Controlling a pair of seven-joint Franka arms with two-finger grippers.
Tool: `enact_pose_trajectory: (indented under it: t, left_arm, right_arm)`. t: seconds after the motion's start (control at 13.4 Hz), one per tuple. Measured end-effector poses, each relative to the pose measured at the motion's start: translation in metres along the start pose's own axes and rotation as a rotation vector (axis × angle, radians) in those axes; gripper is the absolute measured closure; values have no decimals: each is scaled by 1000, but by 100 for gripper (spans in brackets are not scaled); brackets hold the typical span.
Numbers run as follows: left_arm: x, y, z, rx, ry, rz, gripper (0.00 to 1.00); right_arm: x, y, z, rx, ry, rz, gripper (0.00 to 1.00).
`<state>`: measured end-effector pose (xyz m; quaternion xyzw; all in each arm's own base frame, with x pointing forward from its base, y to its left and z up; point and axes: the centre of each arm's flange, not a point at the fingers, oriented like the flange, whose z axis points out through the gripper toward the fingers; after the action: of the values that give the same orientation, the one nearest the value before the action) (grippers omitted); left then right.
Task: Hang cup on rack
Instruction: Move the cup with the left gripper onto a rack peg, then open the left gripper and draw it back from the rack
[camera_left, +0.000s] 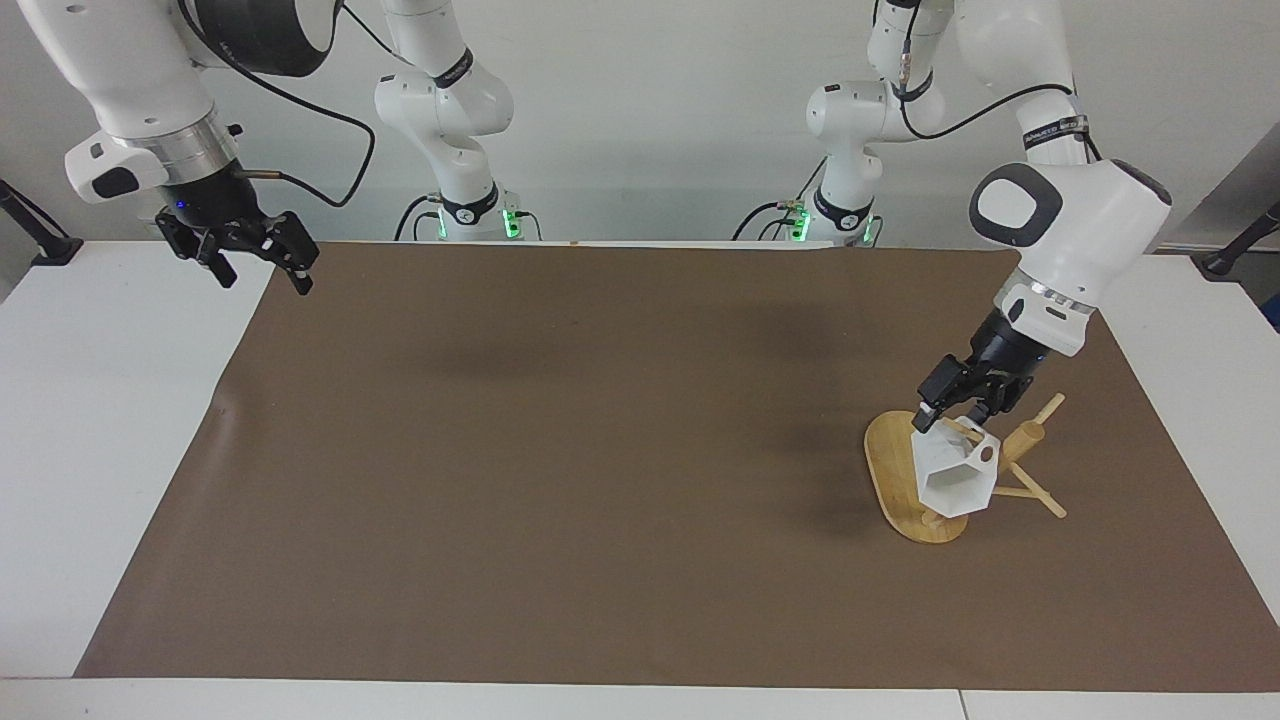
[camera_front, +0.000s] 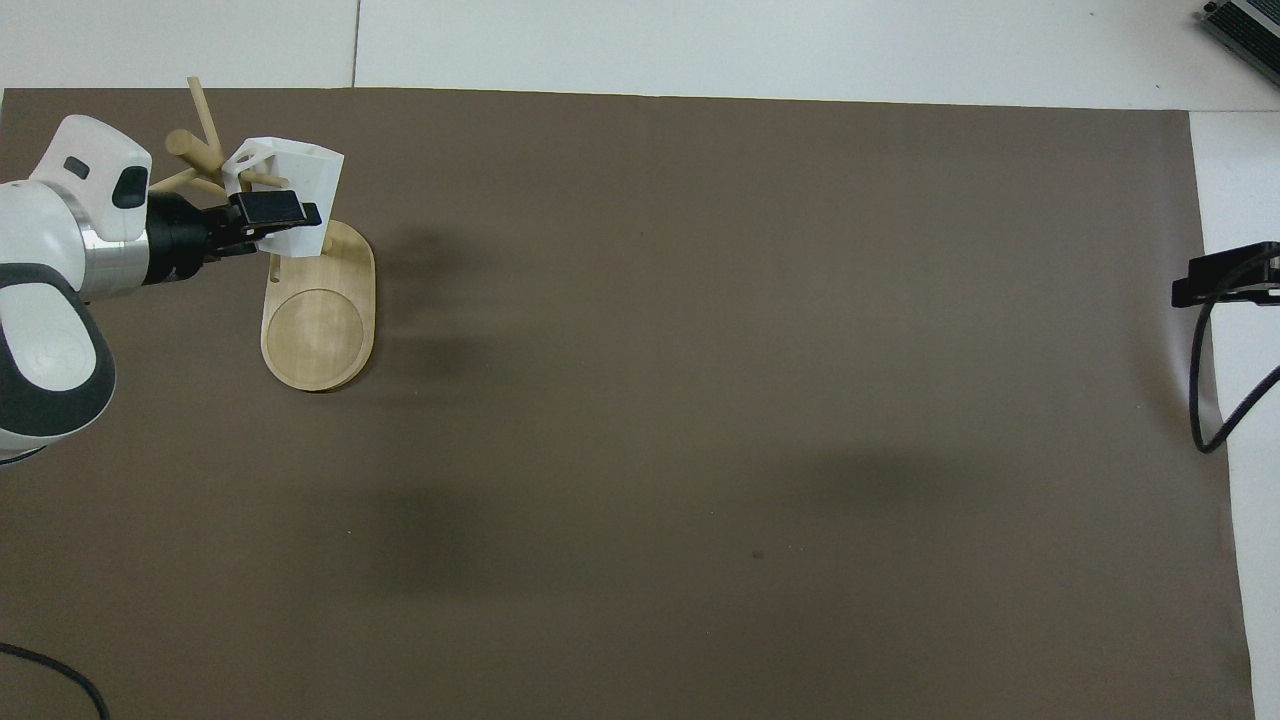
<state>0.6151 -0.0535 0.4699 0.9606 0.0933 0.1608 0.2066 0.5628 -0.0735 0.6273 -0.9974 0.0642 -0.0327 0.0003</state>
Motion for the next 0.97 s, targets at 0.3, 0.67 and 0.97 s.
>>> enact_pose_trajectory:
  t: [0.3, 0.67, 0.97]
  left_arm:
    - [-1, 16, -18, 137, -55, 180, 0]
    - [-25, 41, -76, 270, -169, 313, 0]
    - [-47, 57, -115, 320, -256, 347, 0]
  right_arm:
    - [0, 0, 0, 0, 0, 0, 0]
    - [0, 0, 0, 0, 0, 0, 0]
    - [0, 0, 0, 0, 0, 0, 0]
